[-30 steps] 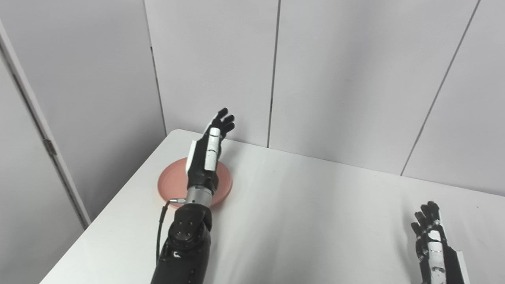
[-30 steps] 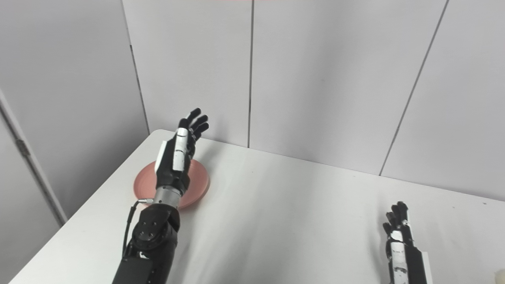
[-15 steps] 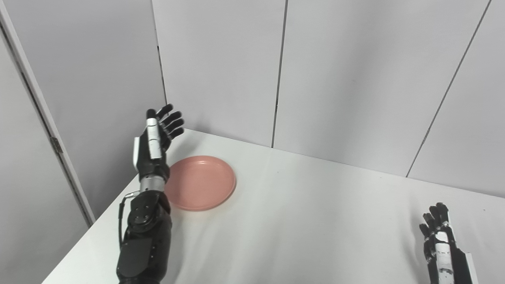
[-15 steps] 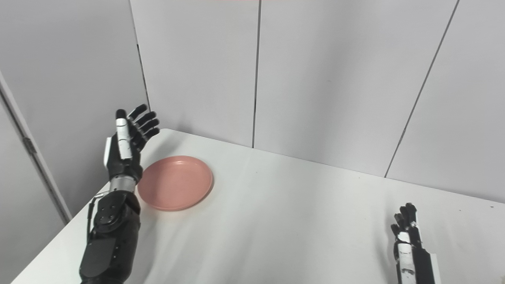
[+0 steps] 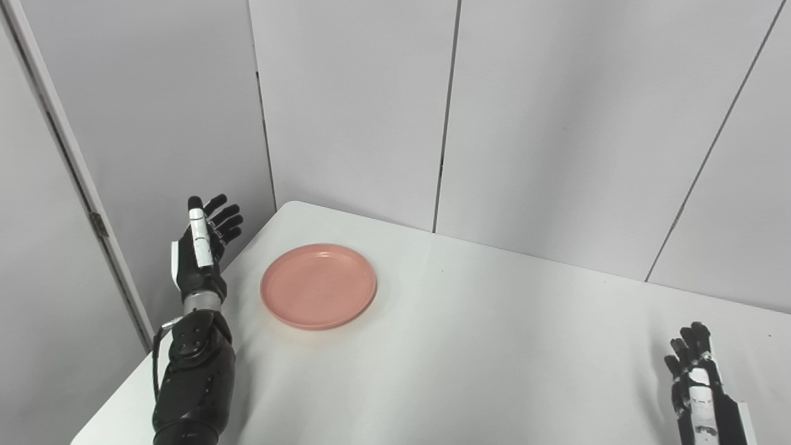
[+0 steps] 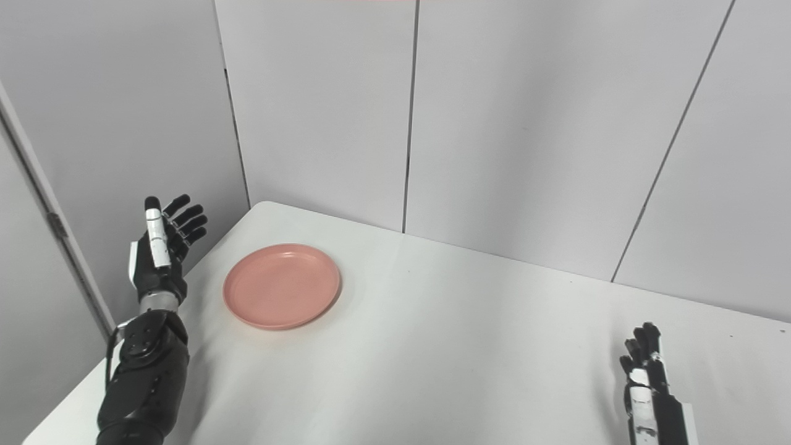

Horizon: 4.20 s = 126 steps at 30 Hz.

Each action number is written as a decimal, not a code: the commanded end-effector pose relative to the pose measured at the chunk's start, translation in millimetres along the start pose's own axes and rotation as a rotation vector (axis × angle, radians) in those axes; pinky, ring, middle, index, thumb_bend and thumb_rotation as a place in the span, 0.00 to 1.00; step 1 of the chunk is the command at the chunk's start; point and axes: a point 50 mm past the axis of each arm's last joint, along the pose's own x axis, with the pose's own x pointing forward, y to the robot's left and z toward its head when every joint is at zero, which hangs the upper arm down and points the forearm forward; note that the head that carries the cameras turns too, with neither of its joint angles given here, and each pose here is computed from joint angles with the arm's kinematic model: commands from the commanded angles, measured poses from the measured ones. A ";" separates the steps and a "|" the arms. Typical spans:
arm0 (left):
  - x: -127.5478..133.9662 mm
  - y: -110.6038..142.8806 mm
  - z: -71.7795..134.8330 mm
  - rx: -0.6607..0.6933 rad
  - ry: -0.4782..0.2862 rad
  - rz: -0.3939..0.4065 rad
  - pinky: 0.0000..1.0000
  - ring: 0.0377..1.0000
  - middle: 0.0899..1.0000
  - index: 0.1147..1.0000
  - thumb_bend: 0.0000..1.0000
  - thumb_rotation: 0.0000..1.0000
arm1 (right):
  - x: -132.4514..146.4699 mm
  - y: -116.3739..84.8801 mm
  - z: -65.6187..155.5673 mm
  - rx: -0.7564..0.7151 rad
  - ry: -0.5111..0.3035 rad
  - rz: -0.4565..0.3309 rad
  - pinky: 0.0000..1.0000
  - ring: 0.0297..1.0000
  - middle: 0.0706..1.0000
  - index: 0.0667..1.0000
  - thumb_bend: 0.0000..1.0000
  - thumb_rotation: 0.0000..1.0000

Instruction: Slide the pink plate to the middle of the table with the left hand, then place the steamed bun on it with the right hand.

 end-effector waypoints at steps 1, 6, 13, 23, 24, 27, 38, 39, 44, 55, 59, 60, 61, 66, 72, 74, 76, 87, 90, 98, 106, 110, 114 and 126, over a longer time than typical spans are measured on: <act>21.1 -9.6 34.1 0.000 -0.122 -0.028 0.81 0.71 0.68 0.67 0.79 1.00 | -19.0 -19.9 -16.5 -0.023 0.054 -0.013 1.00 1.00 1.00 1.00 0.61 0.90; 16.6 -17.2 26.6 -0.003 -0.100 -0.039 0.77 0.71 0.67 0.67 0.78 1.00 | -19.5 -21.4 -17.1 -0.026 0.052 -0.014 1.00 1.00 1.00 1.00 0.61 0.90; 8.6 -34.6 9.3 0.019 -0.043 -0.134 0.78 0.73 0.70 0.68 0.79 1.00 | -19.8 -22.8 -16.7 -0.029 0.051 -0.019 1.00 1.00 1.00 1.00 0.62 0.89; -1.5 -55.5 -8.1 0.095 0.047 -0.214 0.86 0.77 0.73 0.72 0.78 1.00 | -25.6 -23.9 -17.6 -0.001 0.055 -0.043 1.00 1.00 1.00 1.00 0.47 0.85; -1.5 -55.7 -9.6 0.109 0.054 -0.222 0.86 0.78 0.73 0.72 0.78 1.00 | -25.7 -24.1 -17.7 -0.002 0.055 -0.044 1.00 1.00 1.00 1.00 0.47 0.84; -1.4 -56.2 -11.7 0.123 0.060 -0.242 0.85 0.79 0.74 0.72 0.77 1.00 | -25.8 -24.3 -17.5 -0.006 0.052 -0.043 1.00 1.00 1.00 1.00 0.47 0.84; -7.4 -72.8 -16.8 0.097 0.109 -0.329 0.84 0.79 0.75 0.73 0.76 1.00 | -24.9 -21.5 -17.6 0.011 0.057 -0.047 1.00 1.00 1.00 1.00 0.53 0.81; -8.7 -75.3 -17.1 0.090 0.111 -0.335 0.84 0.79 0.75 0.73 0.76 1.00 | -24.8 -21.0 -17.9 0.012 0.059 -0.047 1.00 1.00 1.00 1.00 0.53 0.81; -15.4 -87.9 -17.5 0.061 0.130 -0.383 0.79 0.76 0.73 0.72 0.77 1.00 | -23.5 -18.8 -19.7 -0.020 0.060 -0.031 1.00 1.00 1.00 1.00 0.53 0.85; -37.4 -119.5 -26.3 0.081 0.109 -0.481 0.84 0.76 0.73 0.71 0.77 1.00 | -21.6 -0.1 -3.4 -0.010 0.034 -0.004 1.00 1.00 0.99 0.99 0.53 0.87; -48.6 -128.3 -34.7 0.047 0.125 -0.533 0.84 0.78 0.75 0.73 0.73 1.00 | -21.2 4.1 -4.2 -0.014 0.026 -0.010 1.00 0.99 0.99 0.99 0.56 0.85; -52.1 -130.8 -36.5 0.045 0.128 -0.540 0.83 0.78 0.75 0.73 0.72 1.00 | -21.4 5.1 -3.8 -0.018 0.027 -0.012 1.00 0.98 0.98 0.99 0.55 0.84; -55.6 -133.4 -38.0 0.041 0.131 -0.544 0.83 0.78 0.75 0.73 0.71 1.00 | -21.6 6.2 -3.3 -0.022 0.030 -0.013 1.00 0.97 0.98 0.98 0.53 0.83; -73.3 -144.8 -42.9 0.018 0.156 -0.579 0.80 0.77 0.75 0.74 0.67 1.00 | -22.4 13.9 -1.4 -0.026 0.030 -0.013 1.00 0.98 0.98 0.98 0.53 0.84; -96.6 -156.8 -49.1 -0.017 0.189 -0.632 0.81 0.80 0.77 0.75 0.63 1.00 | -19.1 21.6 -5.1 -0.051 0.021 -0.018 0.97 0.95 0.96 0.98 0.50 0.86; -103.2 -160.3 -51.3 -0.019 0.181 -0.645 0.81 0.80 0.77 0.75 0.62 1.00 | -17.5 23.7 -7.1 -0.058 0.020 -0.017 0.97 0.95 0.96 0.98 0.49 0.86; -111.7 -164.8 -54.8 -0.033 0.171 -0.653 0.79 0.79 0.77 0.75 0.61 0.99 | -16.4 25.1 -9.9 -0.066 0.022 -0.014 0.97 0.95 0.96 0.97 0.51 0.86; -164.8 -179.7 -68.9 -0.103 0.216 -0.710 0.85 0.83 0.80 0.77 0.58 0.97 | -14.2 36.1 -10.2 -0.055 0.030 0.003 1.00 0.98 0.97 0.98 0.54 0.82; -176.3 -182.7 -67.5 -0.107 0.218 -0.737 0.87 0.84 0.81 0.78 0.56 0.97 | -14.4 38.1 -8.5 -0.063 0.027 0.006 1.00 0.98 0.97 0.98 0.55 0.82; -192.9 -194.2 -64.4 -0.098 0.222 -0.798 0.91 0.88 0.85 0.83 0.52 0.99 | -11.4 42.0 -4.8 -0.092 0.011 0.013 0.99 0.97 0.96 0.98 0.57 0.85; -211.1 -200.8 -61.5 -0.097 0.262 -0.856 1.00 0.96 0.94 0.90 0.54 0.96 | -10.9 45.3 -1.1 -0.119 0.010 0.029 1.00 0.98 0.98 0.99 0.61 0.87; -217.0 -204.2 -63.2 -0.103 0.254 -0.858 1.00 0.98 0.96 0.92 0.51 0.96 | -10.3 48.2 2.4 -0.133 0.005 0.040 1.00 0.99 0.98 1.00 0.63 0.89; -217.2 -206.4 -63.6 -0.110 0.244 -0.846 0.99 0.97 0.96 0.92 0.49 0.94 | -8.1 49.2 5.1 -0.136 -0.010 0.034 1.00 0.98 0.97 0.98 0.64 0.87; -213.3 -206.6 -64.0 -0.104 0.249 -0.850 1.00 0.98 0.97 0.94 0.51 0.94 | 15.2 16.2 43.1 -0.200 -0.087 -0.104 0.97 0.94 0.94 0.94 0.56 0.83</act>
